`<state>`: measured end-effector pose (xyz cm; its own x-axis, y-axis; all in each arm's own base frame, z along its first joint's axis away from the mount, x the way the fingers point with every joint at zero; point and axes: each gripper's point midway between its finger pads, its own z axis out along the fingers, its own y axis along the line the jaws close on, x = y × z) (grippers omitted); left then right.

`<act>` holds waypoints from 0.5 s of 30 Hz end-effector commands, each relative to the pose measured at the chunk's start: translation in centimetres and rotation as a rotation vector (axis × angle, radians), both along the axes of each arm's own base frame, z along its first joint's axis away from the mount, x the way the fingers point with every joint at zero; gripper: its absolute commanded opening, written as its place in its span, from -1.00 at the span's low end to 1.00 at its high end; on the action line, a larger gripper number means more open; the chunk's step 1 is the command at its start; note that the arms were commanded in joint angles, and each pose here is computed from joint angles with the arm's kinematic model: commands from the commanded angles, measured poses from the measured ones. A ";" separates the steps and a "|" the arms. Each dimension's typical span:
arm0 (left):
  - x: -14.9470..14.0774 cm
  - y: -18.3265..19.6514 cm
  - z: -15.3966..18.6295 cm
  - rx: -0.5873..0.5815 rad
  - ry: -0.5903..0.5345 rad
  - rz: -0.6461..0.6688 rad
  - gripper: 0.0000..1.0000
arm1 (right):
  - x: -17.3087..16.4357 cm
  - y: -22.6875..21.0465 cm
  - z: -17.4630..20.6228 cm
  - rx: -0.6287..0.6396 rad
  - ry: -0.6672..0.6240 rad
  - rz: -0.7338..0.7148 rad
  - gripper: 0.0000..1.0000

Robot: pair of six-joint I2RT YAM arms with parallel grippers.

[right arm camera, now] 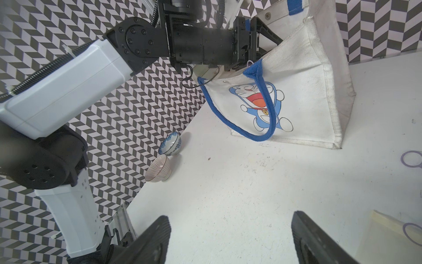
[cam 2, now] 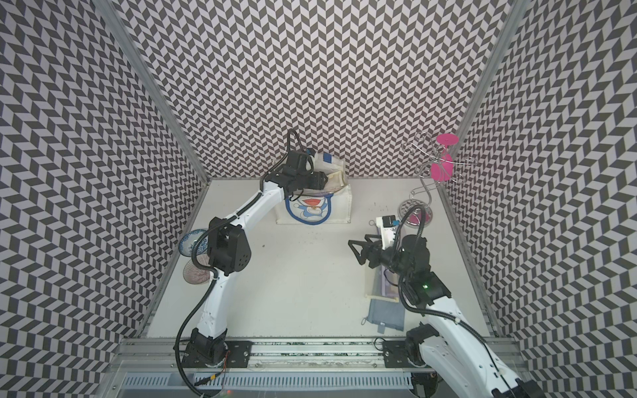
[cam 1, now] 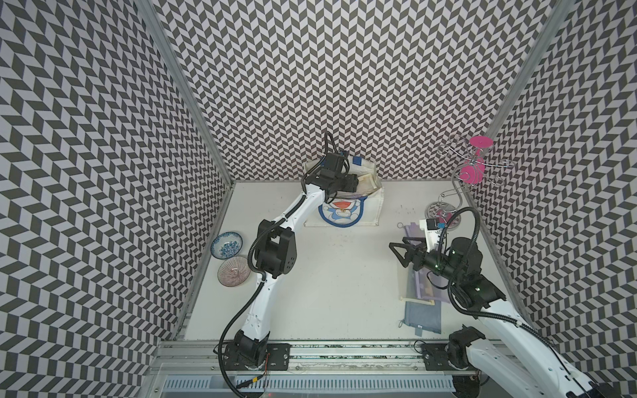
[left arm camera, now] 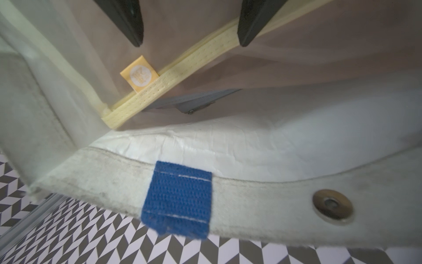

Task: Put the pencil pouch into the canvas bag
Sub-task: Place the pencil pouch in the canvas bag.

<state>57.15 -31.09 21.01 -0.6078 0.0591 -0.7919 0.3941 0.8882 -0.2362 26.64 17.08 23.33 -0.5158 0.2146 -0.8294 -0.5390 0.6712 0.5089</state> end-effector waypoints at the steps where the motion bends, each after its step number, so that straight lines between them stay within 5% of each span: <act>1: 0.0 0.9 5.4 0.030 -0.113 0.035 0.46 | 0.7 -0.5 1.1 -0.010 -0.030 -0.036 0.67; 8: -5.0 0.2 13.5 0.093 -0.265 0.016 0.74 | 1.8 -1.8 -0.7 -0.041 0.070 -0.133 0.67; 15: -15.9 -2.3 13.9 0.091 -0.326 -0.098 0.89 | 3.0 -5.5 -4.8 -0.040 0.244 -0.290 0.72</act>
